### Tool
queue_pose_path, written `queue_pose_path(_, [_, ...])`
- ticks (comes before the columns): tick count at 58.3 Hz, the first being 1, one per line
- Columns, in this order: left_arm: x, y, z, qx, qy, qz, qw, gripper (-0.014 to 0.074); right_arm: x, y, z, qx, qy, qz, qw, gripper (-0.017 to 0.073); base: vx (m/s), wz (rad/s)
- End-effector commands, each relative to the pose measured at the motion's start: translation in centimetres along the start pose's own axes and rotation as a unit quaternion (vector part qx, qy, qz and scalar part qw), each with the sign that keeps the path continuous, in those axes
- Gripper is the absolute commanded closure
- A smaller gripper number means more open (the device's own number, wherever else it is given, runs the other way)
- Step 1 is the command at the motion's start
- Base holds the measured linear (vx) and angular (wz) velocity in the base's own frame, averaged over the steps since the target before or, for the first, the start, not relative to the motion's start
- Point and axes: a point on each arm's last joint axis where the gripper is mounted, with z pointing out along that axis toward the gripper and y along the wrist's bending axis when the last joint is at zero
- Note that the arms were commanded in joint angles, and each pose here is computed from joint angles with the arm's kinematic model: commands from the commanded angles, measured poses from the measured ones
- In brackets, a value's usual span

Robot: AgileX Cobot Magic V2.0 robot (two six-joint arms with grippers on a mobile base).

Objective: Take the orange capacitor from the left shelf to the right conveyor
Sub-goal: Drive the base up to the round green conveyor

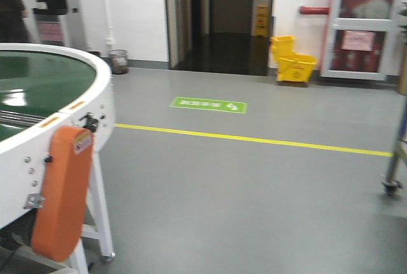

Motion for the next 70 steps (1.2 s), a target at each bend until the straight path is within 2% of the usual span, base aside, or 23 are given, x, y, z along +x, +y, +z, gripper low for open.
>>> queue_pose_path(1, [-1.77, -0.2, -0.22, 0.008, -0.058, -0.005, 0.998, 0.06, -1.75, -0.18, -0.04, 0.007, -0.054, -0.004, 0.998, 0.0567, 0.45, 0.51])
queue_pose_path(70, [-1.77, -0.2, -0.22, 0.008, -0.058, -0.005, 0.998, 0.06, -1.76, -0.18, -0.04, 0.007, -0.055, -0.004, 0.998, 0.0567, 0.42, 0.52])
